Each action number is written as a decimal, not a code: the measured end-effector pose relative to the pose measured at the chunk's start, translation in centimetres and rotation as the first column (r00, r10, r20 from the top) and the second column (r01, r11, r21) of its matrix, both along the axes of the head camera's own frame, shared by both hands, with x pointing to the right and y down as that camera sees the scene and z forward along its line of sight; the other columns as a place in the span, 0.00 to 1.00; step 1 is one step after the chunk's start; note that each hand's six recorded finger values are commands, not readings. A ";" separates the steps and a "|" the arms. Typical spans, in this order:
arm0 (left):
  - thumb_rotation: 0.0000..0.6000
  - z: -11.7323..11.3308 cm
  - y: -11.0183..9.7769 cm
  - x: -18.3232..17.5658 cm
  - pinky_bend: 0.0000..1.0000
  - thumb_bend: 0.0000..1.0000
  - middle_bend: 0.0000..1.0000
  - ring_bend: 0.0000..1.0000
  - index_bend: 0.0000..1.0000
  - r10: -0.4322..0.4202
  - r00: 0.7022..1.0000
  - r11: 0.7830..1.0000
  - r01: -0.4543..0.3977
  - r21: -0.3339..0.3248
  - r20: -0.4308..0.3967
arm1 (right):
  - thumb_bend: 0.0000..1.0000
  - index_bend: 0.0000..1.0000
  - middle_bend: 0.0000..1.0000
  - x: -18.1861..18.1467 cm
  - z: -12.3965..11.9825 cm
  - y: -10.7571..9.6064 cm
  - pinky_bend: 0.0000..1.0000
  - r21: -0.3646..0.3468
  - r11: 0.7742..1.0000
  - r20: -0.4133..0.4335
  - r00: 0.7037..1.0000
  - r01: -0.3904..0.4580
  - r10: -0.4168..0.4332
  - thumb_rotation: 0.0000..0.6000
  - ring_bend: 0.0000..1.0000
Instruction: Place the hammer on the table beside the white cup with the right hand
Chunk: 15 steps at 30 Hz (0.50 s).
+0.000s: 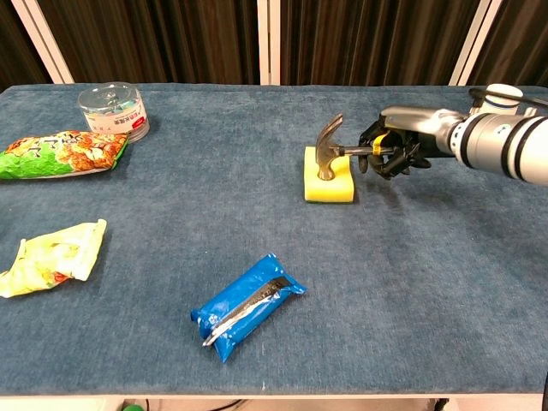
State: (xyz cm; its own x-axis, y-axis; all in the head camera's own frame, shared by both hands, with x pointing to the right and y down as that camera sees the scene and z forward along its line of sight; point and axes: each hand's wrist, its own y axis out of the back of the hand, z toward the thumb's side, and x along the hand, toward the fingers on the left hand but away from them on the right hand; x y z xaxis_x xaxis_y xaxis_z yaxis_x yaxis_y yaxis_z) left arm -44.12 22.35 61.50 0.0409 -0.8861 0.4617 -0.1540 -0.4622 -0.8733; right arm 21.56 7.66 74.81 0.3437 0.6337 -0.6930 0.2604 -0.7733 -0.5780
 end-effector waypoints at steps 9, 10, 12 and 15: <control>1.00 -0.2 0.0 0.4 0.11 0.04 0.12 0.07 0.16 0.010 1.000 1.000 -0.010 0.003 -0.001 | 1.00 0.92 0.83 6.4 -3.9 -2.9 0.89 0.103 0.981 0.023 0.986 -0.166 0.165 1.00 0.74; 1.00 -0.1 0.0 0.5 0.11 0.04 0.12 0.07 0.16 0.010 1.000 1.000 -0.010 0.001 -0.001 | 1.00 0.92 0.82 6.8 -3.7 -3.1 0.88 0.102 0.979 0.015 0.984 -0.176 0.176 1.00 0.74; 1.00 0.0 0.1 0.6 0.11 0.04 0.12 0.07 0.16 0.011 1.000 1.000 -0.011 -0.003 -0.002 | 1.00 0.89 0.80 7.9 -3.0 -3.3 0.85 0.096 0.976 -0.011 0.980 -0.197 0.199 1.00 0.72; 1.00 0.1 0.1 0.8 0.11 0.04 0.12 0.07 0.16 0.014 1.000 1.000 -0.014 -0.009 0.000 | 1.00 0.84 0.76 9.2 -1.4 -3.5 0.77 0.073 0.973 -0.048 0.974 -0.219 0.223 1.00 0.68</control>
